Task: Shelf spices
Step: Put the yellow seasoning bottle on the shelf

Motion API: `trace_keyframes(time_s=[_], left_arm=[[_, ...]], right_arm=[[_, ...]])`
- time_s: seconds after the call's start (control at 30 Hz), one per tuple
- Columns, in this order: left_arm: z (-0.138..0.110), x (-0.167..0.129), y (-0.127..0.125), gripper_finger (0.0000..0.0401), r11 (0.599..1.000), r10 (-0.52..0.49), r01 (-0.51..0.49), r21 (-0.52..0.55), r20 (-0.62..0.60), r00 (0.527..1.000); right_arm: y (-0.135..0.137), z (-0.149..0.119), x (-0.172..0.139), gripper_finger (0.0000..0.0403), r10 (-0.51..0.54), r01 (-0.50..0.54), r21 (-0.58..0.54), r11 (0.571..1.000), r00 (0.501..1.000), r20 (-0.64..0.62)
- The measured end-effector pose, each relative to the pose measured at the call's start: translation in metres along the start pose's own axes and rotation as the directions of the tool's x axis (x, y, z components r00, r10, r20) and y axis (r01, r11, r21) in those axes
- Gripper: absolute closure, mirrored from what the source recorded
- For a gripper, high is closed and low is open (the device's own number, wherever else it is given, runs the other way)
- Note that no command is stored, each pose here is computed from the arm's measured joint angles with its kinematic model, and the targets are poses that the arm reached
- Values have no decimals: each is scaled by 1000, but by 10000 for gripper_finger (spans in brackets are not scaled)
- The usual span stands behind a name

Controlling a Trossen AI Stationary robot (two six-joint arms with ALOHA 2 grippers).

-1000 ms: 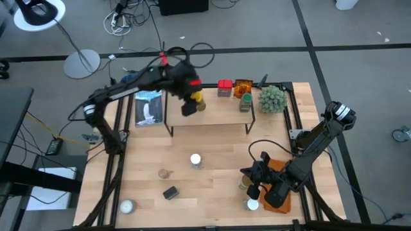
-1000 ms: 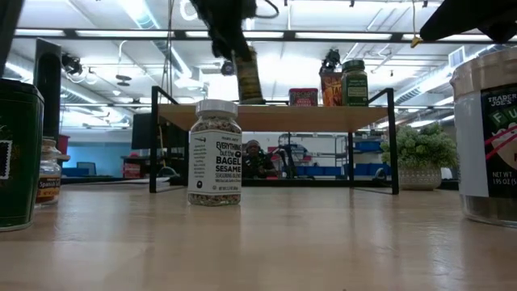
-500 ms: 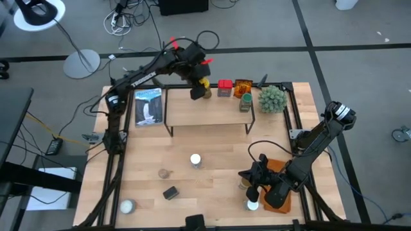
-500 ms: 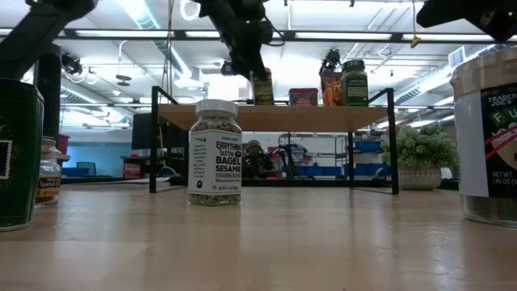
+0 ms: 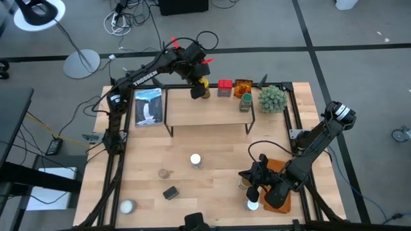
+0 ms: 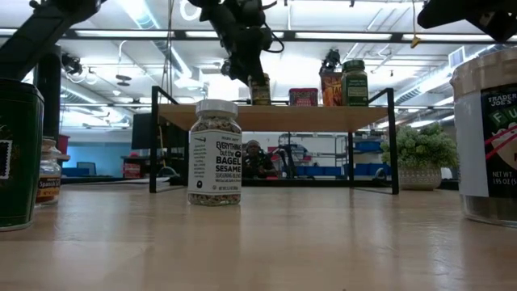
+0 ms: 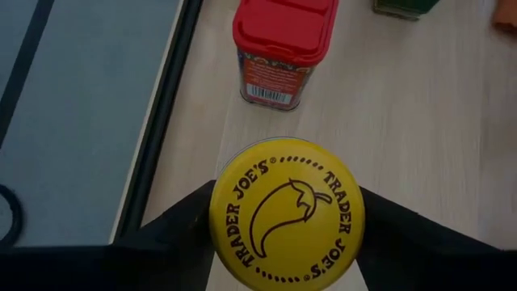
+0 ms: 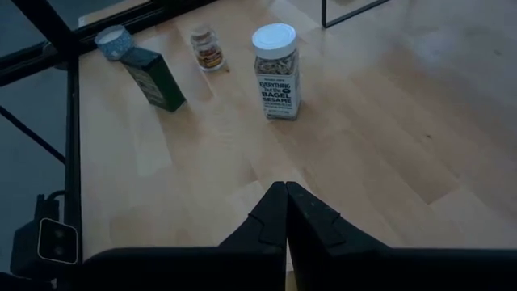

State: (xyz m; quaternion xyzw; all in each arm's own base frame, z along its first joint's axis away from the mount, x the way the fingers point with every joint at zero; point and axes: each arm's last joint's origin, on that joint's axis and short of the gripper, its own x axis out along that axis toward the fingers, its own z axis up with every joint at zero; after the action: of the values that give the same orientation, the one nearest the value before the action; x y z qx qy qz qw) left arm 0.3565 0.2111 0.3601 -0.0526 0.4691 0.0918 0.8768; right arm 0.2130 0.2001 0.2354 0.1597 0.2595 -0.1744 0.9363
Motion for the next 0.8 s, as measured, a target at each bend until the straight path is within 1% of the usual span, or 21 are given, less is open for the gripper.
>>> trace_keyframes(time_s=[0.53, 0.63, 0.8], left_arm=[[1, 0, -2, 153, 1000, -2, 2, 7, 2, 1000], [1, 0, -3, 141, 1000, -2, 2, 8, 2, 1000], [1, 0, -2, 111, 1000, -2, 2, 8, 3, 1000]], right_arm=[[0, 0, 0, 397, 2, -2, -1, 1000, 1000, -5], [0, 0, 0, 398, 2, -2, -1, 1000, 1000, -5], [0, -1, 0, 401, 9, -9, -1, 1000, 1000, -17]])
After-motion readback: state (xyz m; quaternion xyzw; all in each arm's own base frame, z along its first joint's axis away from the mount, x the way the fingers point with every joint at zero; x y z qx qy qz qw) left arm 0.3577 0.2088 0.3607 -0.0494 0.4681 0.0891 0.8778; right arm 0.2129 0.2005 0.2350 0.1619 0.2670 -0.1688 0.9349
